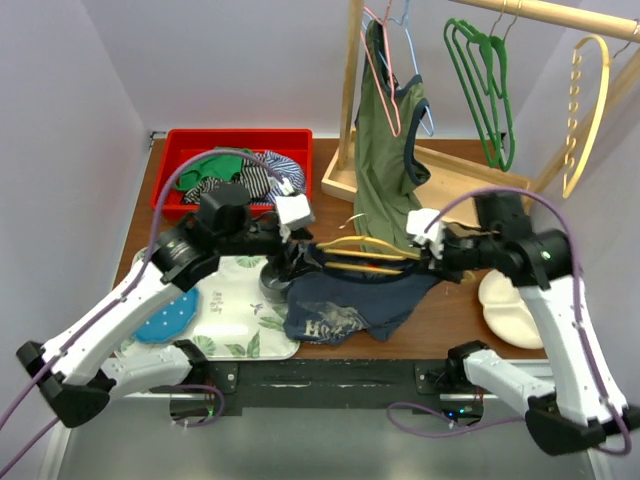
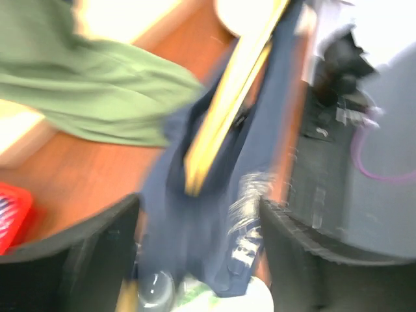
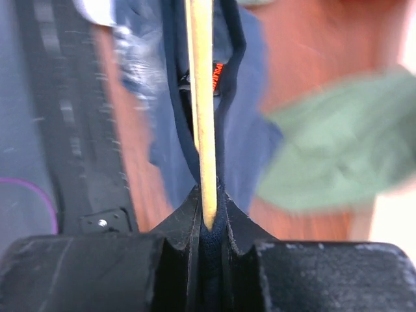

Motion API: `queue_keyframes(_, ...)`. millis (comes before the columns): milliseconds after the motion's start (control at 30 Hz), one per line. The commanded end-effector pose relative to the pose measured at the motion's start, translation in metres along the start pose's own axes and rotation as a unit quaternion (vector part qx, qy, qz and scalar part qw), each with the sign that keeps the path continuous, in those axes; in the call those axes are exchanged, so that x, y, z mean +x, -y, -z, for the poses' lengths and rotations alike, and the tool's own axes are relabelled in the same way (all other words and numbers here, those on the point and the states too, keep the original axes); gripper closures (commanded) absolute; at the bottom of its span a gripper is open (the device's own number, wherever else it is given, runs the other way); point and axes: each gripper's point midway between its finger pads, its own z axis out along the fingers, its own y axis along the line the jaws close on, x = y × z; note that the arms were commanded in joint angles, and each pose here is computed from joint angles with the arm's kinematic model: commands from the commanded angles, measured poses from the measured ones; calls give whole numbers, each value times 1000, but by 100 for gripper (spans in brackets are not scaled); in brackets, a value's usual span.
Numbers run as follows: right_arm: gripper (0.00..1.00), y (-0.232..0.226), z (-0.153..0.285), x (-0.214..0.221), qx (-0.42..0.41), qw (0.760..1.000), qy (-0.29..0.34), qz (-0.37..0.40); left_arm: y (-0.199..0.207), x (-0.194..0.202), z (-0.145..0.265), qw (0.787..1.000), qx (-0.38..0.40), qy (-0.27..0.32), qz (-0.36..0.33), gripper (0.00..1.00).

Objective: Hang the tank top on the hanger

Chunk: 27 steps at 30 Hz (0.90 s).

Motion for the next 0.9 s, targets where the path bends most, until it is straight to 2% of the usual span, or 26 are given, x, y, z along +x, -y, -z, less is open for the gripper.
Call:
queue_keyframes(0, 100, -26, 51, 36, 96, 989, -54, -98, -29, -51, 49, 983, -145, 98, -48, 13)
queue_keyframes(67, 100, -21, 67, 46, 162, 976, -61, -133, -31, -56, 68, 974, -180, 122, -58, 5)
queue_keyframes(167, 100, -21, 91, 57, 249, 952, -76, -163, -37, -56, 85, 964, -220, 134, -64, 1)
queue_keyframes(333, 100, -20, 109, 74, 316, 923, -104, -196, -40, -42, 83, 964, -229, 125, -58, 1)
queue_keyframes(467, 100, -14, 137, 82, 390, 884, -131, -221, -38, -34, 81, 965, -226, 125, -54, 1)
queue_keyframes(700, 100, -12, 153, 99, 450, 841, -158, -256, -35, -26, 82, 966, -221, 123, -59, 0)
queue_keyframes(767, 100, -6, 158, 102, 469, 826, -160, -267, -35, -24, 82, 966, -221, 120, -62, 0)
queue_keyframes(833, 100, 3, 169, 105, 503, 801, -163, -279, -34, -23, 84, 965, -223, 119, -64, 0)
queue_keyframes(867, 100, 6, 170, 103, 506, 799, -161, -281, -34, -21, 84, 966, -222, 118, -64, 0)
